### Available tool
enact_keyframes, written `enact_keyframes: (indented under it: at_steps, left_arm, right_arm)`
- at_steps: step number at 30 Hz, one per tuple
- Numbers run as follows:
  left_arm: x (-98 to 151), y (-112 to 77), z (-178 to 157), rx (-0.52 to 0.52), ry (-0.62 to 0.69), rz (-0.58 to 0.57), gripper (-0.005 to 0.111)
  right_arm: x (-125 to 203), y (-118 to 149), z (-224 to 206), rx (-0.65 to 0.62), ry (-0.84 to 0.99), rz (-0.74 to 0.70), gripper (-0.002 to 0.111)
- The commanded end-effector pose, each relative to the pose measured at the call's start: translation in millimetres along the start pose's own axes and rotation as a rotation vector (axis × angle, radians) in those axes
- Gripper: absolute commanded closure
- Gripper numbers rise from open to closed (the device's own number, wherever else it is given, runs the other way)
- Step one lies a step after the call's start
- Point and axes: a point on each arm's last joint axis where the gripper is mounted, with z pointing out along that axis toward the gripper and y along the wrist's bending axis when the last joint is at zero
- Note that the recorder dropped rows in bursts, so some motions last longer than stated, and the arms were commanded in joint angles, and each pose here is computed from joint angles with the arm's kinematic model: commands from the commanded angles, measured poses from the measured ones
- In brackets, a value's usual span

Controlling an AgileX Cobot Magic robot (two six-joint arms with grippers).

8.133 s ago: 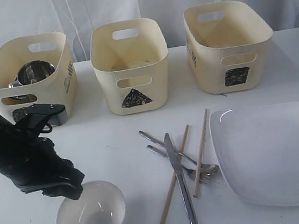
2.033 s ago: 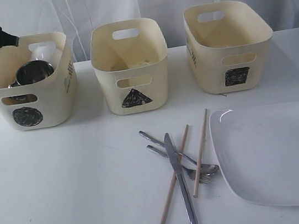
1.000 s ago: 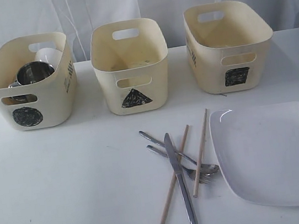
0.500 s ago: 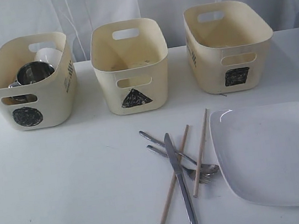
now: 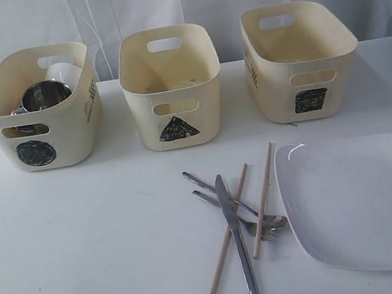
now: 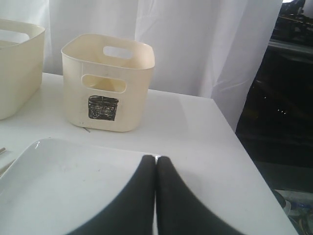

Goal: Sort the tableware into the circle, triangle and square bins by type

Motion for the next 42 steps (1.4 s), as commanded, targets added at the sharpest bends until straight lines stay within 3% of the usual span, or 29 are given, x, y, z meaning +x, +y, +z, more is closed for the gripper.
enact_keyframes:
  at_steps: [1, 7, 20, 31, 39, 42]
  left_arm:
    - [6, -0.3, 0, 0.003, 0.052, -0.006, 0.093]
    - [15, -0.8, -1, 0.008, 0.15, -0.006, 0.093]
    - [12, -0.6, -1, 0.007, 0.117, -0.002, 0.093]
    - [1, 1.1, 11, -0.005, -0.067, -0.003, 0.093]
    - [12, 3.7, 51, -0.011, -0.243, -0.009, 0.093]
    - [23, 5.0, 65, -0.018, -0.253, -0.009, 0.093]
  right_arm:
    - [1, 0, 0, -0.002, -0.007, 0.003, 0.108]
    - [1, 0, 0, -0.002, -0.007, 0.003, 0.108]
    - [1, 0, 0, -0.002, -0.007, 0.003, 0.108]
    - [1, 0, 0, -0.002, -0.007, 0.003, 0.108]
    - [1, 0, 0, -0.002, -0.007, 0.003, 0.108]
    - [1, 0, 0, -0.002, -0.007, 0.003, 0.108]
